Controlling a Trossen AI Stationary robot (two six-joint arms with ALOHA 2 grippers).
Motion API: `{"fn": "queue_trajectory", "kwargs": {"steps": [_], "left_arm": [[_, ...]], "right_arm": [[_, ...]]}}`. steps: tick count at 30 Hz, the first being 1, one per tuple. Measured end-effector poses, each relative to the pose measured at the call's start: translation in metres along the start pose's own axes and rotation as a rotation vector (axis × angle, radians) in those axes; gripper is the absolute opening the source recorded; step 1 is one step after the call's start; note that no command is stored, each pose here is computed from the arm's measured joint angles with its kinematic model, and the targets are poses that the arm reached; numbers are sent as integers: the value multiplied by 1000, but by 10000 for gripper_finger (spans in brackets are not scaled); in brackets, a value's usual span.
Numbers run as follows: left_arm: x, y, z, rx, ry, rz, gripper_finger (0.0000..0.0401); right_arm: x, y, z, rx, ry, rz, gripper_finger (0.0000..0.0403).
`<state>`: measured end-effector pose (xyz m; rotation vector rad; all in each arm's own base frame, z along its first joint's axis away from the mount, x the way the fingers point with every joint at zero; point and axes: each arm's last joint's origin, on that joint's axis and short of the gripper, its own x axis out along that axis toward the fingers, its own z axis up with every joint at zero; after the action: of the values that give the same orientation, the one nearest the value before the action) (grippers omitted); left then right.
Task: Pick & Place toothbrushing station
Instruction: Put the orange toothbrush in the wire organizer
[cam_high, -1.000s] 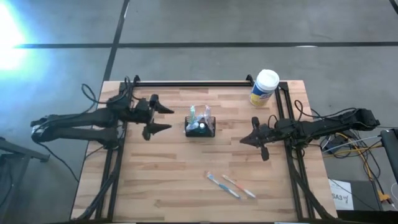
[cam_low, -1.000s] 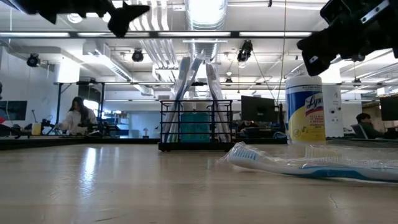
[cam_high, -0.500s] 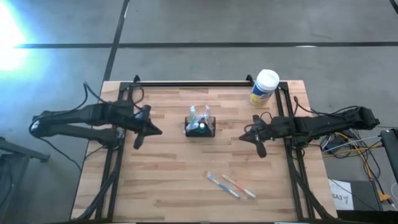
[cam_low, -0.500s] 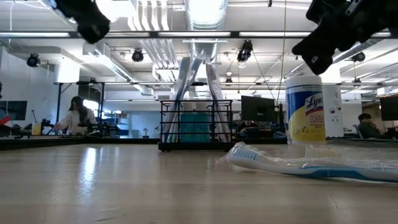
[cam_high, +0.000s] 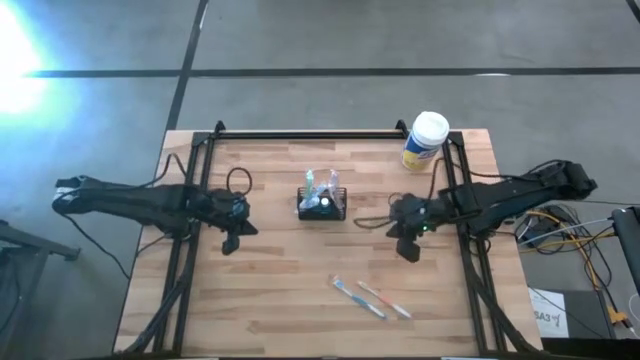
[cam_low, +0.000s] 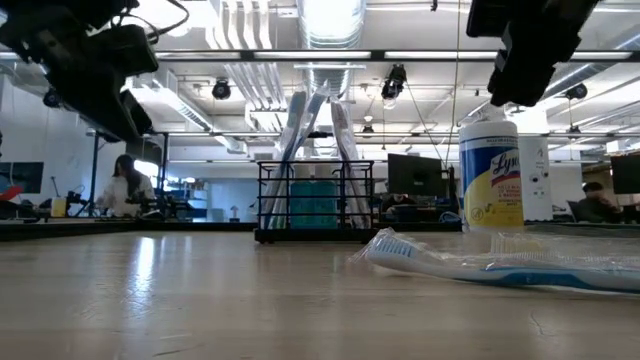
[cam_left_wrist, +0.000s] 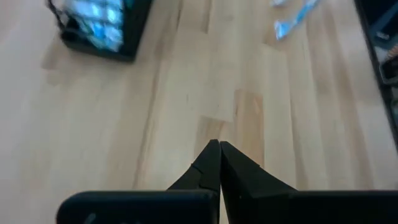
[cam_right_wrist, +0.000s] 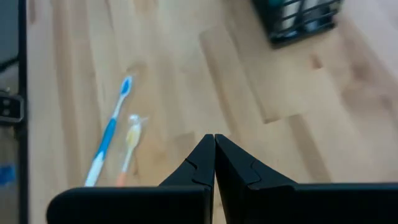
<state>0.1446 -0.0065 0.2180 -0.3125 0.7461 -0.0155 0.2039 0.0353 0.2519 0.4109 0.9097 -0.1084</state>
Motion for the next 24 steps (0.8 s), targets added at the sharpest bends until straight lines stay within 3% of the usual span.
{"fn": "queue_trajectory", "kwargs": {"steps": [4,8,15,18,21,24], "left_arm": [[8,3,-6,12,-13,-2,3],[10,2,-4,40,-66,-10,3],[8,-4,11,128,-228,-48,2],[9,-5,11,212,-274,-29,2],[12,-10,12,325,-404,-59,2],[11,-12,11,361,-476,-81,2]], "right_arm": [[5,23,8,-33,70,-16,8],[11,48,18,-79,52,-41,8],[22,80,34,-160,51,-87,8],[30,90,33,-205,105,-134,8],[32,103,31,-258,104,-140,8],[28,116,30,-292,78,-132,8]]}}
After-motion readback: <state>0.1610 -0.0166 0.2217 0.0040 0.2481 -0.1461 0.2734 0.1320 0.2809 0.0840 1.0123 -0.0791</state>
